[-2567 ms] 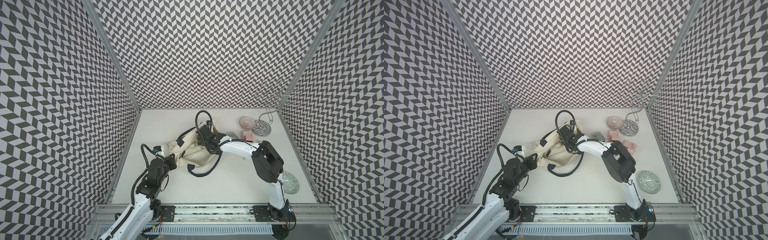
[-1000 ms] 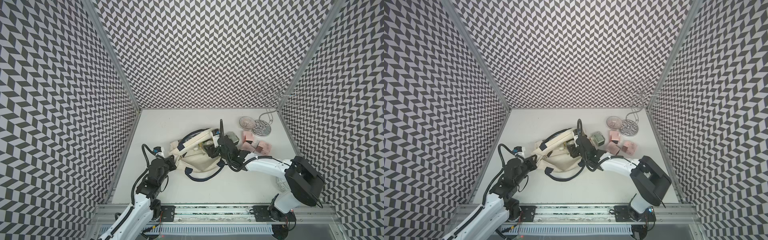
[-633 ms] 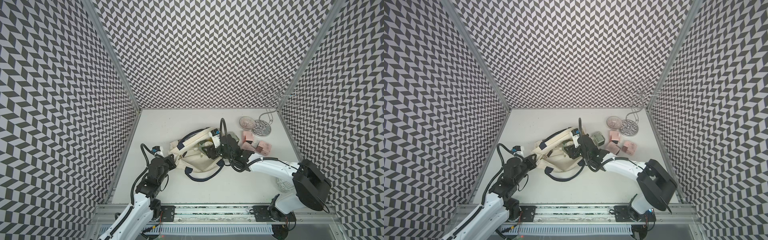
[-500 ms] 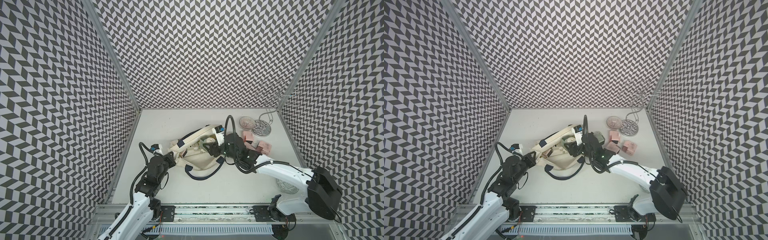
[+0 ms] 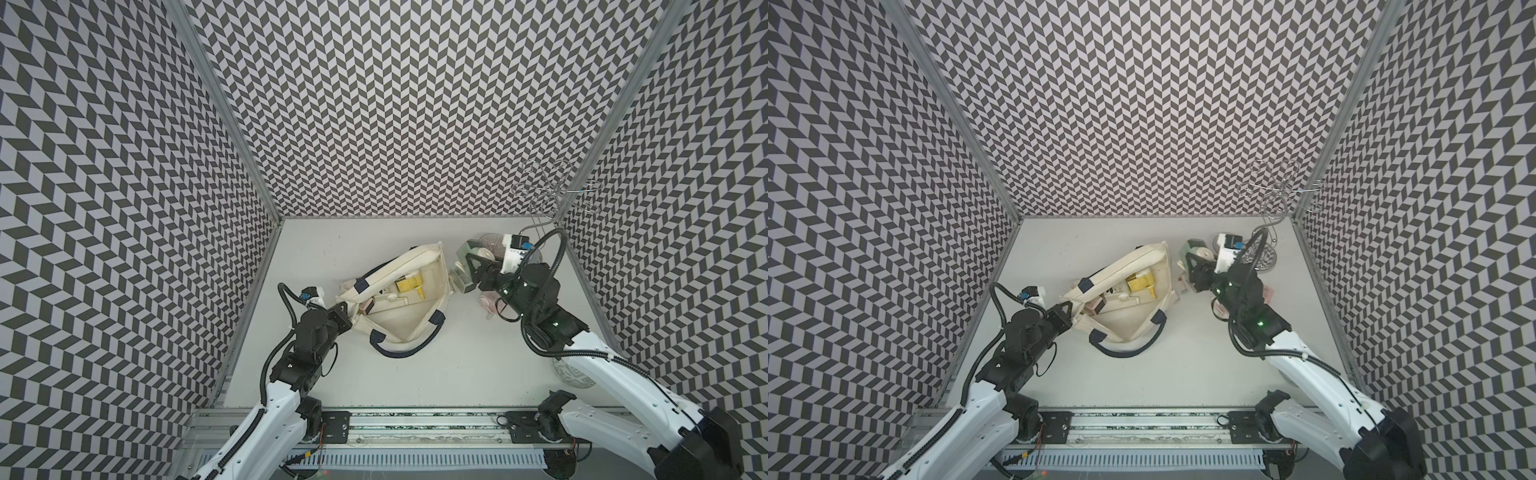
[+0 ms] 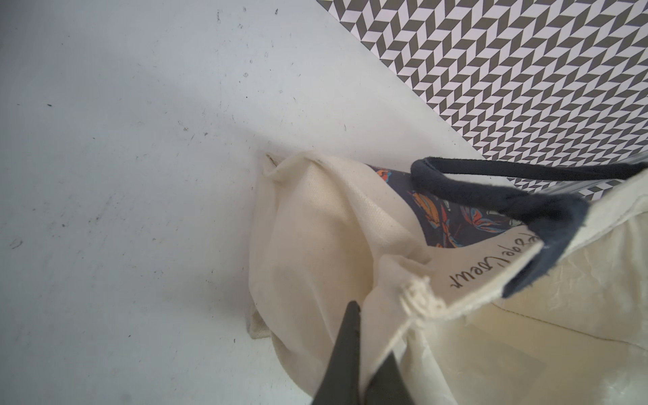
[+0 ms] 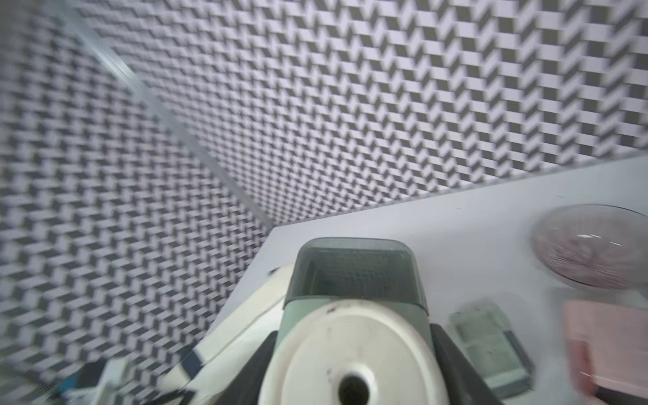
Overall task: Take out the pencil sharpeners from the tote bags
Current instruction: Pick up the pencil sharpener from the canvas bag, then place the pencil sharpener at the center of the board.
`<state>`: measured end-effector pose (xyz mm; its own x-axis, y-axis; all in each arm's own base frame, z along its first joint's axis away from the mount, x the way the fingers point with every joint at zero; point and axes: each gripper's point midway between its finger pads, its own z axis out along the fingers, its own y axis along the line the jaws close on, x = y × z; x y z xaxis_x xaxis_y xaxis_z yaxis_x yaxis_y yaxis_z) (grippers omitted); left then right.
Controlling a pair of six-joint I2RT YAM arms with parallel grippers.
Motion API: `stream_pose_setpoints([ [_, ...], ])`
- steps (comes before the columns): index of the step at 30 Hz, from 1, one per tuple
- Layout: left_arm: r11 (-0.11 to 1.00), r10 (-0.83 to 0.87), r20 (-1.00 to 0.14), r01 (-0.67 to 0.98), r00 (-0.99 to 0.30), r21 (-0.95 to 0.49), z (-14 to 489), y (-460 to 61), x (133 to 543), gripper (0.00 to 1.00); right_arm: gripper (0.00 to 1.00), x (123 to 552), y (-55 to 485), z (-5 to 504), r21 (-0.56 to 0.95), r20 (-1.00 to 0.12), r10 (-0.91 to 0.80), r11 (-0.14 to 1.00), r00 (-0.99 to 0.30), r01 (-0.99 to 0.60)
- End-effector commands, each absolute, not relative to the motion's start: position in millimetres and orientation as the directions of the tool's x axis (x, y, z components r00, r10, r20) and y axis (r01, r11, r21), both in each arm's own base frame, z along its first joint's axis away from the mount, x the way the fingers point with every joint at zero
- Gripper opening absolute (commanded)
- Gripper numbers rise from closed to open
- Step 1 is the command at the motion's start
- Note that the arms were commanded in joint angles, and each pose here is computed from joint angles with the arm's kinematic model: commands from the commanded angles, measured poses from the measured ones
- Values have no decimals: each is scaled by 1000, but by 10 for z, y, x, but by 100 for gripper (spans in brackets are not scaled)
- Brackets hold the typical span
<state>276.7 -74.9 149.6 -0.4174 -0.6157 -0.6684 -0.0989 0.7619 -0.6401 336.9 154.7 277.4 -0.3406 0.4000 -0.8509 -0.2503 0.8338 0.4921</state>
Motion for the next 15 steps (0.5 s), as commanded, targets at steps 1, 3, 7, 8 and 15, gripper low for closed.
stream_pose_setpoints([
  [1,770,-616,-659,-154,-430,-619,1324,-675,2705,0,36,3346,1356,2534,562,-797,466,806,-384,-189],
  [3,773,-613,-660,-155,-433,-615,1302,-672,2696,0,36,3368,1257,2185,563,-765,463,818,-449,-117],
  [7,777,-607,-663,-154,-438,-610,1267,-669,2677,0,35,3344,1336,1485,559,-657,402,827,-638,-54],
  [8,780,-605,-666,-154,-437,-607,1255,-663,2672,0,35,3314,1405,1351,575,-627,390,816,-675,-63],
  [15,801,-585,-696,-159,-416,-578,1219,-589,2640,0,35,3151,1587,966,682,-533,421,727,-734,-79],
])
